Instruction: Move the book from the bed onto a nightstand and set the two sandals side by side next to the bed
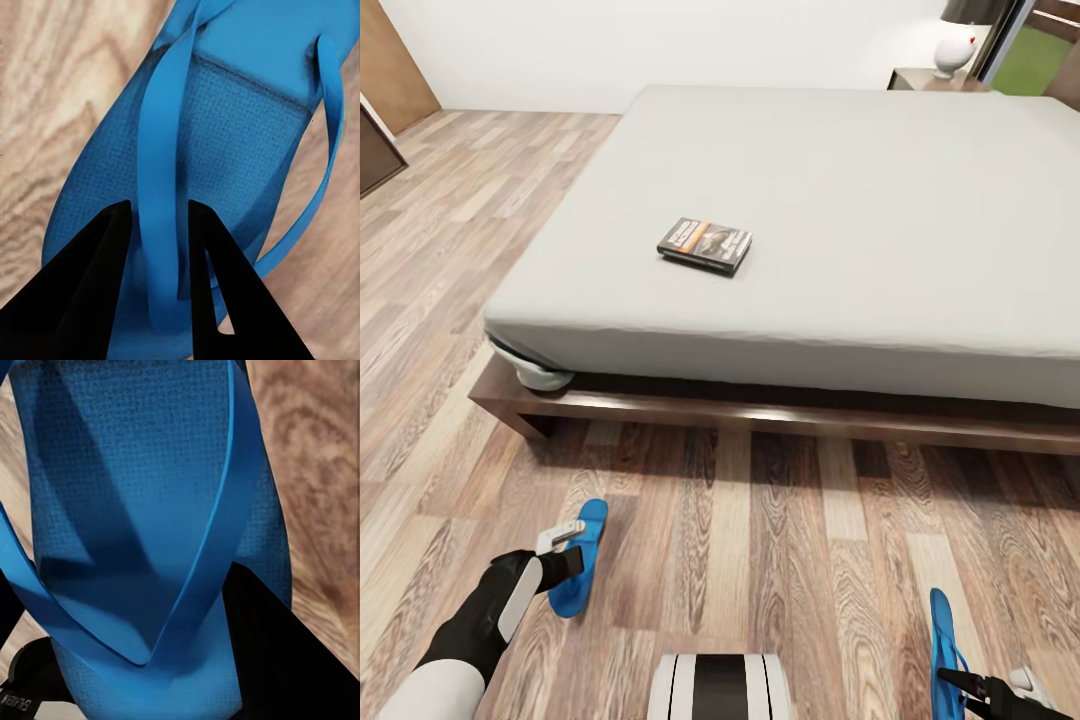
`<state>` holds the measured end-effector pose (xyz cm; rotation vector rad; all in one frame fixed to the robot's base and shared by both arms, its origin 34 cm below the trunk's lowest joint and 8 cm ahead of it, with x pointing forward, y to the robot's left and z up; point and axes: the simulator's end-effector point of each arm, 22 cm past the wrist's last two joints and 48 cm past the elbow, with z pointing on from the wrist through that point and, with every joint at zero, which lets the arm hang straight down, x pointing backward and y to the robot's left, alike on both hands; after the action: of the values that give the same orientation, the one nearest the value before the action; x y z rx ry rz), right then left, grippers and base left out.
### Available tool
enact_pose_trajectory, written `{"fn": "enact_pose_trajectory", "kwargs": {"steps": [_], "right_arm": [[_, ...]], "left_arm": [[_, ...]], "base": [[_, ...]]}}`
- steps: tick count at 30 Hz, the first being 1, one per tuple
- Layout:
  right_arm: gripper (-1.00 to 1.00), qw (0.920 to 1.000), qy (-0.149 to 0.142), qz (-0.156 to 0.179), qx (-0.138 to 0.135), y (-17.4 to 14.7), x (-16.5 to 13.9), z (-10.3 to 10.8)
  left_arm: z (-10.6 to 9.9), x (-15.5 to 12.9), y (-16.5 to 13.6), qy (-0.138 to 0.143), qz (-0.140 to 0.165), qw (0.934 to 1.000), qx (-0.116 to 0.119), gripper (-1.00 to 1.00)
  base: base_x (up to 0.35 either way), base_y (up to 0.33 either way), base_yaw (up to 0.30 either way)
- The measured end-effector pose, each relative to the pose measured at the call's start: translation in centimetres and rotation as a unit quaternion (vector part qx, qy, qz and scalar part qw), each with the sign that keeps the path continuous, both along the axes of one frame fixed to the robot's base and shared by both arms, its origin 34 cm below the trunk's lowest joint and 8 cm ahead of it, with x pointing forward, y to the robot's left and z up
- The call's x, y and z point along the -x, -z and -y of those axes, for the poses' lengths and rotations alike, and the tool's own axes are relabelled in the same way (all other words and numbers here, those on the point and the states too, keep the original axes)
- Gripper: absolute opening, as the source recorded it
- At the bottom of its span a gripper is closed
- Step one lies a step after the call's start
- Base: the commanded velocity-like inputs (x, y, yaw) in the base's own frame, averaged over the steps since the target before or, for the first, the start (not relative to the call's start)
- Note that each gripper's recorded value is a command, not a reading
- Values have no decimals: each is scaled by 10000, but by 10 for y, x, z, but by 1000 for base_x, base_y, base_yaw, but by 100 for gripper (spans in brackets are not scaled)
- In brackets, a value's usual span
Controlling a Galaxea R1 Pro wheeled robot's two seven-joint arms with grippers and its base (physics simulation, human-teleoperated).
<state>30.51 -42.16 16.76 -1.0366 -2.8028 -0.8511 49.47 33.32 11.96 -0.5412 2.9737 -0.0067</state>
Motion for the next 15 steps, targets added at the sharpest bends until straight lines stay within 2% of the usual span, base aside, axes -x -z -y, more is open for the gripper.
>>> {"fn": "enact_pose_trajectory", "kwargs": {"steps": [15], "right_arm": [[-100, 9997, 11, -257, 0, 13, 17, 0]], "left_arm": [[0, 20, 22, -9, -265, 9996, 4, -100]], "base": [[0, 0, 0]]}}
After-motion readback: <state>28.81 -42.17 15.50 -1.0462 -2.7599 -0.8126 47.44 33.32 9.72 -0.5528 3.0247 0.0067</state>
